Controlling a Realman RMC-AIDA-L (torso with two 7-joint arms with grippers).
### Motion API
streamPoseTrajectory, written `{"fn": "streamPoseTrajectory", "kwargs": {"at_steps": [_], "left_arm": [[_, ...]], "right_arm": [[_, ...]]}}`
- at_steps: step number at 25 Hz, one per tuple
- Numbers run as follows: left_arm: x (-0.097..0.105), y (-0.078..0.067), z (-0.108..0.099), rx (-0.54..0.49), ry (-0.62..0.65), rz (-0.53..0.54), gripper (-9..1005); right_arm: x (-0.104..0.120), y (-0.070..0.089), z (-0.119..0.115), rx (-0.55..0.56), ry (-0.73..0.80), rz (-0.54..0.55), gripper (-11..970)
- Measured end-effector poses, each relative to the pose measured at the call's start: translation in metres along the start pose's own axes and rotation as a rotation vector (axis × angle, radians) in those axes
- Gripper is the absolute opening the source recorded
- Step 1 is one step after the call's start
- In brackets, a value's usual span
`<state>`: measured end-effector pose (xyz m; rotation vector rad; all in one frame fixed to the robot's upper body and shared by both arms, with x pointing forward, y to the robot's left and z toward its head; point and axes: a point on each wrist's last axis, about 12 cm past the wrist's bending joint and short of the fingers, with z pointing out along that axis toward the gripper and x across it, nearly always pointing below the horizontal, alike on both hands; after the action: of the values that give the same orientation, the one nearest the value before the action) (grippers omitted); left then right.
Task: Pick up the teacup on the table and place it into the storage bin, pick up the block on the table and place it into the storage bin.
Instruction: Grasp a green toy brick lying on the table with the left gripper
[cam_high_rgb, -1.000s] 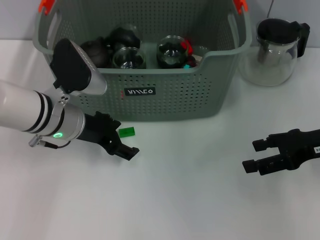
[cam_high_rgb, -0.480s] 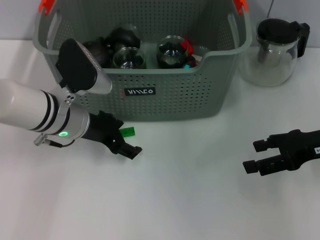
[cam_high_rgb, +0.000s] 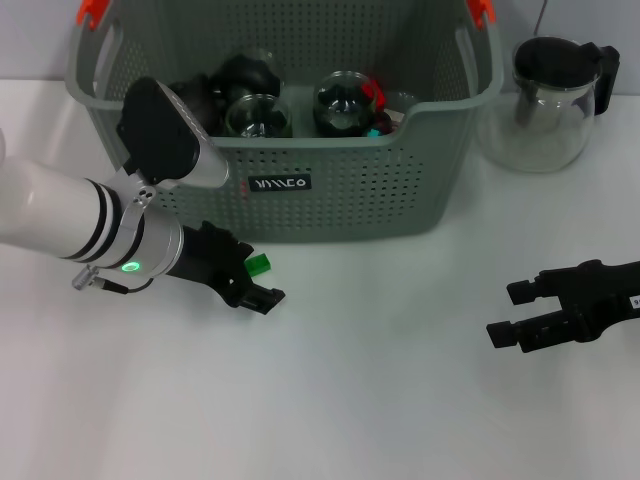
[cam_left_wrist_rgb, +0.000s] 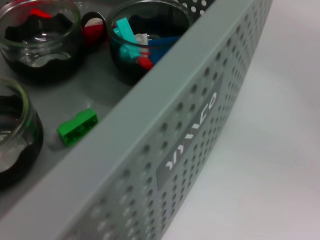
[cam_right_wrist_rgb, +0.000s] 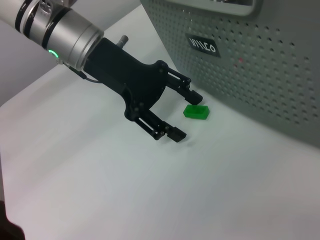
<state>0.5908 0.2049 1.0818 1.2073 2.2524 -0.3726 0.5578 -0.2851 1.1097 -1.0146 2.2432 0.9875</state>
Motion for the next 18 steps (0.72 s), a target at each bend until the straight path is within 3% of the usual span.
{"fn": "streamPoseTrajectory", "kwargs": {"at_steps": [9,18], "left_arm": [[-0.0007,0.004,-0.0006,-0.029,0.002,-0.008,742],[-0.0004,0.0043,0.0027,-0.036,0.012,-0.015,399]], "right_arm": [[0.0,0.0001,0.0003,-0.001,0.002,0.002,932],[-0.0012,0.0004,0.0012,-0.003,0.002,-0.001,932]]}}
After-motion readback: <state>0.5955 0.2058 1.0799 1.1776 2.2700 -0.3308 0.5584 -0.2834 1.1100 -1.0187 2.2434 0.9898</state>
